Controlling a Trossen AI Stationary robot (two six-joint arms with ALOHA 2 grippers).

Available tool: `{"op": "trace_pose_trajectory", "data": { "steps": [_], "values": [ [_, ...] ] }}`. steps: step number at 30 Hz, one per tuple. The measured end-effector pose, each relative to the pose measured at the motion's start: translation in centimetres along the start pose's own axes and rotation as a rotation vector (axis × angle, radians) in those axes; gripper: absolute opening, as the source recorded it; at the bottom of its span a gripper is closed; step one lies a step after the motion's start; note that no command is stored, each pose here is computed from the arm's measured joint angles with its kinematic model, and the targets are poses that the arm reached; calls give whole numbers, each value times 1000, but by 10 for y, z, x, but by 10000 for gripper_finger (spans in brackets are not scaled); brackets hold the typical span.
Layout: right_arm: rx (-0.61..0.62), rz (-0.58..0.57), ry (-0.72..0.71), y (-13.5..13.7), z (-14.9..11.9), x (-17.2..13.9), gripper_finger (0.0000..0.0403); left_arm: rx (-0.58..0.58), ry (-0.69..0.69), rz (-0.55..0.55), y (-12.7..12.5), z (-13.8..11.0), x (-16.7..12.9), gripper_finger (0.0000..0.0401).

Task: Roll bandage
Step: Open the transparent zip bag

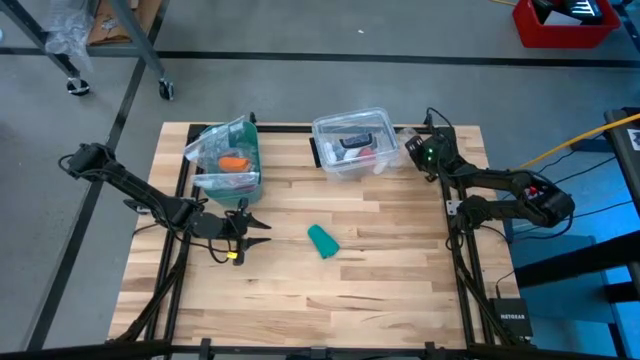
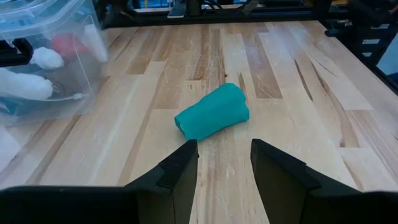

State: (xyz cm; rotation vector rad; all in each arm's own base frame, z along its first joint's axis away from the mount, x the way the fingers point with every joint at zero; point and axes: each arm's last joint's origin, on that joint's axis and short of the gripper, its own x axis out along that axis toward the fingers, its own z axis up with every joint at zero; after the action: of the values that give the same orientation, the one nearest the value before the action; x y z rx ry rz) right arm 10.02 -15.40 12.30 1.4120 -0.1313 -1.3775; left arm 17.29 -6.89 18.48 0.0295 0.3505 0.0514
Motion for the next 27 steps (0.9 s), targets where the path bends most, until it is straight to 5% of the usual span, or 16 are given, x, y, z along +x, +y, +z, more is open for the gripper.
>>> {"op": "trace_pose_trajectory", "data": {
  "steps": [4, 15, 27],
  "values": [
    [2, 90, 2, 8, 1, 0, 10, -1, 0, 0, 0, 0, 0, 141],
    [-47, 170, 43, 15, 3, -7, 6, -4, 0, 0, 0, 0, 0, 141],
    [-25, 382, -179, 32, 27, -48, 2, -8, 0, 0, 0, 0, 0, 141]
  ]
}}
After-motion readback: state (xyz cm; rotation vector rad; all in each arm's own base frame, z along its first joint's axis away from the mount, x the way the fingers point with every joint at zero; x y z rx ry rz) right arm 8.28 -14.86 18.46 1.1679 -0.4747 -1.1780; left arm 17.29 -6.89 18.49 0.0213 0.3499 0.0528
